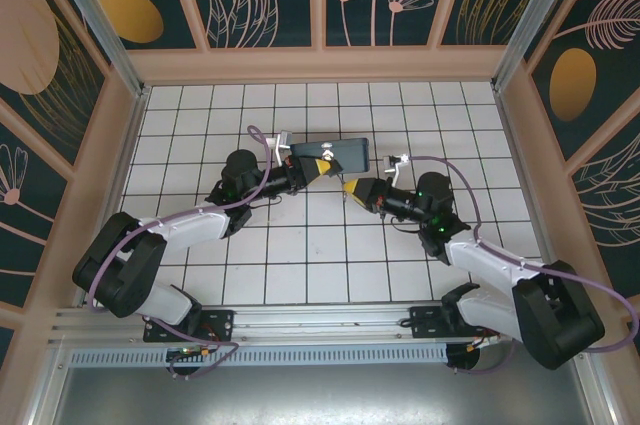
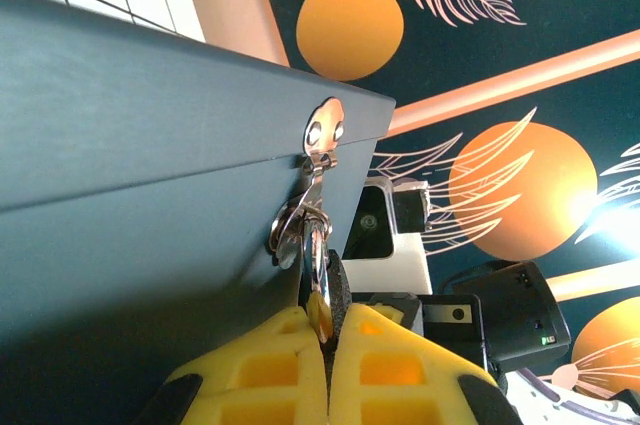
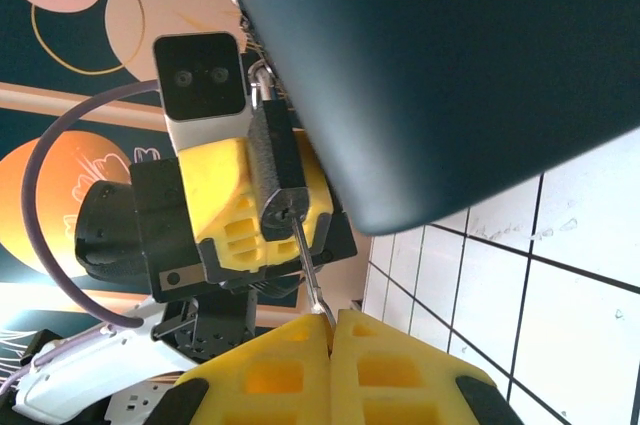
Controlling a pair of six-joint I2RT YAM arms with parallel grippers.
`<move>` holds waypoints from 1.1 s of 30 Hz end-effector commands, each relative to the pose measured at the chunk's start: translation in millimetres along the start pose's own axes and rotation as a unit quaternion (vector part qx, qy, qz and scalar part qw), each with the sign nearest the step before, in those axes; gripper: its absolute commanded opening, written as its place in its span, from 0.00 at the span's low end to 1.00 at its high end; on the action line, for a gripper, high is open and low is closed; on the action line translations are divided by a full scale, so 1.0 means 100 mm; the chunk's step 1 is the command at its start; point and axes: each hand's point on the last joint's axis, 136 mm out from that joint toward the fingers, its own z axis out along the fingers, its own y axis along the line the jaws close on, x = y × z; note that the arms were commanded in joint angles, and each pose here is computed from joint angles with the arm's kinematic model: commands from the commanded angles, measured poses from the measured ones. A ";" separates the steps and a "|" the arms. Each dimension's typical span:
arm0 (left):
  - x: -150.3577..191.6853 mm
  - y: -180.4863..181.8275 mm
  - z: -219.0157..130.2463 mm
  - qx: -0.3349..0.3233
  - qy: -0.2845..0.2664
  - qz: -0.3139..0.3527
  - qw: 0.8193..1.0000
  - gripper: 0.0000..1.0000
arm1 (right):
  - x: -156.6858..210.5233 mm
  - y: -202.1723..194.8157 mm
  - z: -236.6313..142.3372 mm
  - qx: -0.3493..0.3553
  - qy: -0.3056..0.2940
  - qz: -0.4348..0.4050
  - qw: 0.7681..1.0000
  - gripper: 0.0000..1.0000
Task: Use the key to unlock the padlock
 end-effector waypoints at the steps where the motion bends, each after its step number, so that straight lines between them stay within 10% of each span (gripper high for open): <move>1: -0.13 -0.35 -0.05 0.050 -0.021 0.052 0.997 0.00 | -0.04 0.22 0.04 -0.035 0.000 -0.028 0.999 0.00; 33: -0.13 -0.34 -0.04 0.045 -0.019 0.055 0.997 0.00 | -0.11 0.31 0.02 -0.021 -0.020 -0.067 0.997 0.00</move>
